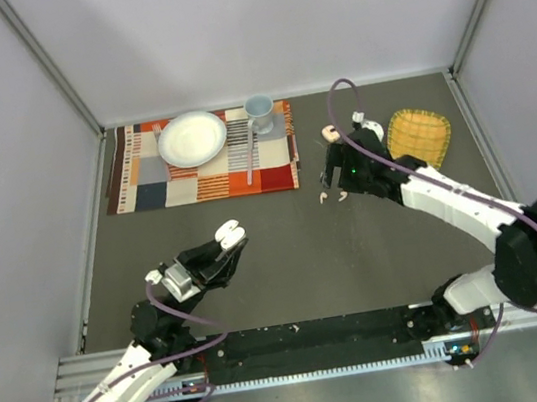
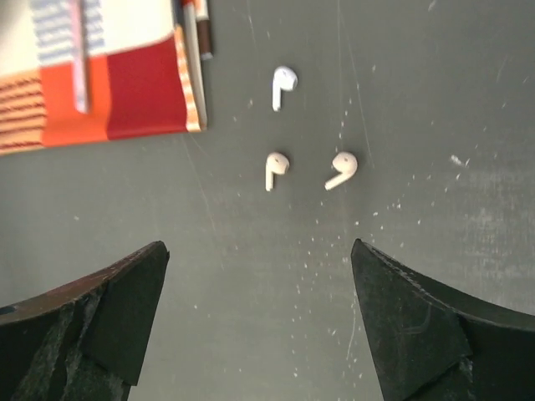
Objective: Insert the wireless bluetooth earbuds into the charging case
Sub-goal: Pick up the left earbud from the corner of the board.
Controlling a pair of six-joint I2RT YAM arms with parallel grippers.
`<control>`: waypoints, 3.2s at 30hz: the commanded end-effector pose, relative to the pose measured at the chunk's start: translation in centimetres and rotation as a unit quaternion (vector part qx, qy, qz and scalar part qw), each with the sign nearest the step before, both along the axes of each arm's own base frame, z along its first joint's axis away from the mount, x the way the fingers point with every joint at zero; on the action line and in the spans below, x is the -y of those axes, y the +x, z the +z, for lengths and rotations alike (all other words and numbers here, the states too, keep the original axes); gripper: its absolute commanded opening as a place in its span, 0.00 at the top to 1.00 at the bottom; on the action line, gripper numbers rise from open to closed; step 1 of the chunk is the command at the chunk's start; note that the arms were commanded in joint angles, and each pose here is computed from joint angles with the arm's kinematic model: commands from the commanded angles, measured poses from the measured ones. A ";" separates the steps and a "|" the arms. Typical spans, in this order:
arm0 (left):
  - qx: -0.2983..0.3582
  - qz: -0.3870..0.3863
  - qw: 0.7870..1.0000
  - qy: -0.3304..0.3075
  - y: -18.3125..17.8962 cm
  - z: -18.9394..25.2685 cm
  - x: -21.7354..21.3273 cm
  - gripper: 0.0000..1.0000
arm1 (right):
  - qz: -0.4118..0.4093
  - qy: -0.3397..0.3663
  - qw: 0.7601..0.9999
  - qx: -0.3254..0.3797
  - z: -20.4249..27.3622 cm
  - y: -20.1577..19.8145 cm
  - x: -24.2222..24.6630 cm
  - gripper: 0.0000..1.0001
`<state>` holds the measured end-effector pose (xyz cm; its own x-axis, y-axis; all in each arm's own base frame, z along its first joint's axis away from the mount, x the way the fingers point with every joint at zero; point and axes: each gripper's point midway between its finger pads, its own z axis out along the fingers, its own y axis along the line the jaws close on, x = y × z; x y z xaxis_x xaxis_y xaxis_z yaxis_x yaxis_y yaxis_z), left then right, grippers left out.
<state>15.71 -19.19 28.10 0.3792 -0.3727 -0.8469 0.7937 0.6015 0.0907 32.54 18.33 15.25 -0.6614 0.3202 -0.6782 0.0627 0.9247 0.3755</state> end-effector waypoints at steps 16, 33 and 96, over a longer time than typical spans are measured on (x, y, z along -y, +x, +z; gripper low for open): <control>0.001 0.013 1.000 -0.002 -0.1 -1.1 -0.7 1.00 | -0.039 0.065 0.980 -0.185 -4.1 6.1 -4.4 0.11; 0.002 0.017 1.000 -0.006 -0.1 -0.9 -0.9 1.00 | -0.105 -0.009 0.982 -0.155 -6.0 10.5 -2.4 0.22; 0.002 0.042 0.999 0.001 0.4 -1.4 -1.5 1.00 | -0.121 -0.047 0.969 -0.210 -12.2 12.4 -1.5 0.69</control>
<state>15.78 -17.62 28.23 0.4180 -0.3491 -0.8387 0.7460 0.6588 0.0976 44.13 20.09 2.90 -0.8054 0.4532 -0.3821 0.4121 0.8914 0.1886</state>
